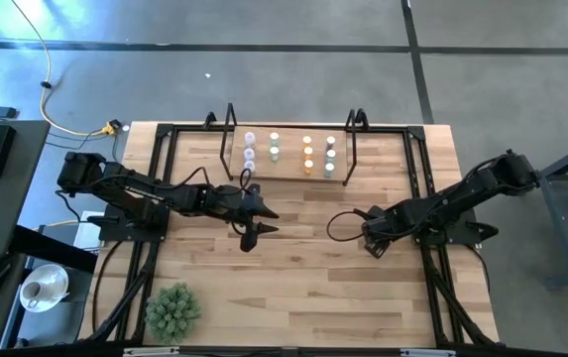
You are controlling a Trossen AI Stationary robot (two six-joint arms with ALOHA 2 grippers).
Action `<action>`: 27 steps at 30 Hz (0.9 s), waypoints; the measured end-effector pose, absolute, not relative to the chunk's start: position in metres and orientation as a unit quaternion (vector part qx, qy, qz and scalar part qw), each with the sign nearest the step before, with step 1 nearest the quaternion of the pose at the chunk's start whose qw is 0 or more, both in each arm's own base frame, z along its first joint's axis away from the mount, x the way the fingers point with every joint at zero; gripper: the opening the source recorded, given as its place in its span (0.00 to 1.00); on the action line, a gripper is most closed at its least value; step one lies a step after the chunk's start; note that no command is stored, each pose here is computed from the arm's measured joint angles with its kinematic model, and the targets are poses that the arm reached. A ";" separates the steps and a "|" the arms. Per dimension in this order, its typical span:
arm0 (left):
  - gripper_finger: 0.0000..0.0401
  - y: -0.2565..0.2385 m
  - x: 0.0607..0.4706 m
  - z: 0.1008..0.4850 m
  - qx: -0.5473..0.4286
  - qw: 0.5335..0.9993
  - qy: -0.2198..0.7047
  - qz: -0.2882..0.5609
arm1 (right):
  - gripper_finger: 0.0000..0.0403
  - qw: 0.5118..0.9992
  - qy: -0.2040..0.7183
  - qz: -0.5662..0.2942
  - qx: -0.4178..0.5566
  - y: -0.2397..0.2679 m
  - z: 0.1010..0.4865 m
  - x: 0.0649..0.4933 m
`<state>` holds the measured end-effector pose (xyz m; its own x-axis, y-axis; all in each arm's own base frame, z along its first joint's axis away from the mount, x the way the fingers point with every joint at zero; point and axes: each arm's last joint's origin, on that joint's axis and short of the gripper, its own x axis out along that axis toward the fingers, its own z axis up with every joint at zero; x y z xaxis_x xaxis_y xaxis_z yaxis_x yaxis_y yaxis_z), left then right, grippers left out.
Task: Pick and place medicine bottles onto shelf by color
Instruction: Put the green pill bottle on the shelf aligned with the other green pill bottles
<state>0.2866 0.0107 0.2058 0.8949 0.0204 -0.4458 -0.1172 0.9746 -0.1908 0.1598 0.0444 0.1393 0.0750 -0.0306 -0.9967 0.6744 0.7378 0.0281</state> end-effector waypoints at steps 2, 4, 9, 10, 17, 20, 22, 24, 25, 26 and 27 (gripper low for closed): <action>0.42 0.011 0.287 0.206 -0.108 0.967 0.226 0.036 | 0.27 0.690 0.630 -0.252 0.253 0.044 0.139 0.160; 0.42 0.011 0.287 0.206 -0.108 0.967 0.226 0.036 | 0.23 0.699 0.625 -0.239 0.250 0.045 0.140 0.162; 0.42 0.011 0.287 0.206 -0.137 0.964 0.225 0.042 | 0.23 0.750 0.582 -0.168 0.265 0.051 0.143 0.179; 0.42 0.011 0.287 0.206 -0.145 0.963 0.225 0.044 | 0.24 0.762 0.571 -0.149 0.268 0.053 0.144 0.183; 0.42 0.011 0.287 0.206 -0.194 0.954 0.222 0.055 | 0.25 0.825 0.498 -0.058 0.260 0.059 0.153 0.202; 0.42 0.010 0.287 0.206 -0.212 0.950 0.222 0.056 | 0.24 0.847 0.467 -0.026 0.253 0.061 0.158 0.208; 0.42 0.010 0.287 0.206 -0.221 0.948 0.222 0.057 | 0.24 0.861 0.446 -0.006 0.244 0.062 0.161 0.212; 0.42 0.010 0.287 0.206 -0.221 0.948 0.222 0.057 | 0.24 0.872 0.433 0.008 0.227 0.064 0.168 0.217; 0.42 0.010 0.287 0.206 -0.221 0.948 0.222 0.057 | 0.24 0.879 0.424 0.012 0.216 0.064 0.173 0.220; 0.42 0.010 0.287 0.206 -0.221 0.948 0.222 0.057 | 0.24 0.888 0.413 0.016 0.204 0.065 0.178 0.223; 0.42 0.010 0.287 0.206 -0.221 0.948 0.222 0.057 | 0.24 0.895 0.402 0.019 0.192 0.065 0.184 0.226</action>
